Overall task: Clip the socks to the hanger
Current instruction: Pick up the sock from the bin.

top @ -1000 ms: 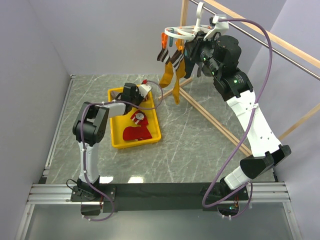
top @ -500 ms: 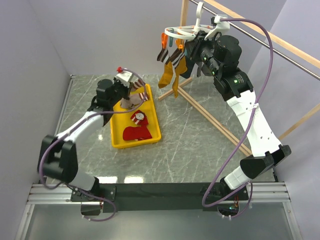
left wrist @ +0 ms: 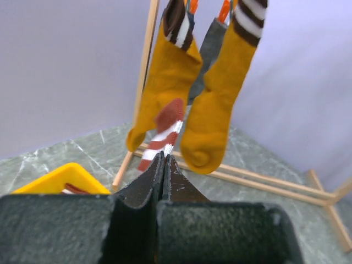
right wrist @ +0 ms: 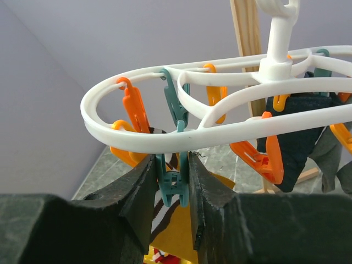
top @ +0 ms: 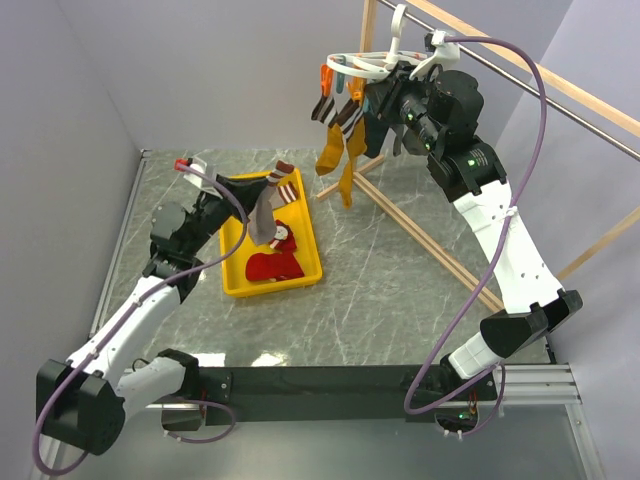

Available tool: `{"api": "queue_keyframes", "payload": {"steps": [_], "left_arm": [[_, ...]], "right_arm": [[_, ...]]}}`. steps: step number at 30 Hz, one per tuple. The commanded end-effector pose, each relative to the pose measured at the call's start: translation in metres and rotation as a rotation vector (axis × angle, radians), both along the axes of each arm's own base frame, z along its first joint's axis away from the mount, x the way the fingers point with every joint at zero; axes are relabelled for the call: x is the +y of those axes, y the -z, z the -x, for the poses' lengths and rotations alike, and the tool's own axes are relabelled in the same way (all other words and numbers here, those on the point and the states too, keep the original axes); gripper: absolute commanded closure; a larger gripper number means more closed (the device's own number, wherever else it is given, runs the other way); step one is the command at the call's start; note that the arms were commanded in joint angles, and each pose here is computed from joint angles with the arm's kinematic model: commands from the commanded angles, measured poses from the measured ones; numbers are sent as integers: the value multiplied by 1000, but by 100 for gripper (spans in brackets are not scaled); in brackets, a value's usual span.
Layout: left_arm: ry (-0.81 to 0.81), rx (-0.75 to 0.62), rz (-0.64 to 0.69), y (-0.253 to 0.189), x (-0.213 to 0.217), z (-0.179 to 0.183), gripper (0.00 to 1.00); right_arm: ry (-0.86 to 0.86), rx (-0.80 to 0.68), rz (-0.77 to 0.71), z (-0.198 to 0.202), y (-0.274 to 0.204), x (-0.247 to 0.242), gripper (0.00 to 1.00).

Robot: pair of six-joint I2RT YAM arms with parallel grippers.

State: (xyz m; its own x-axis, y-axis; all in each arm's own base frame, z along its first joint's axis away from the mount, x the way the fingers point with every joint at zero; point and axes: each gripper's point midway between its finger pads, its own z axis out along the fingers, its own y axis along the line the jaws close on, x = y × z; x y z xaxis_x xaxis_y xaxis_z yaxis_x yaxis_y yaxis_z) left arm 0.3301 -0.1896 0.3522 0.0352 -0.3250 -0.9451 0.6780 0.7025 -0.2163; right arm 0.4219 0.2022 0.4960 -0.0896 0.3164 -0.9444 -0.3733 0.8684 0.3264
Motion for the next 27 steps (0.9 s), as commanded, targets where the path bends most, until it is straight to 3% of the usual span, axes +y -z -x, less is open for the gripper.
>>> {"api": "queue_keyframes", "payload": {"steps": [1, 11, 17, 27], "left_arm": [[-38, 43, 90, -8, 7, 4, 99], [-163, 411, -54, 108, 17, -12, 99], [-61, 542, -210, 169, -4, 3, 99], [-33, 739, -414, 241, -12, 3, 99]], "right_arm": [[-6, -78, -66, 6, -34, -3, 100], [-17, -34, -32, -1, -17, 1, 100], [-9, -34, -7, -1, -14, 0, 100], [24, -34, -4, -2, -13, -6, 100]]}}
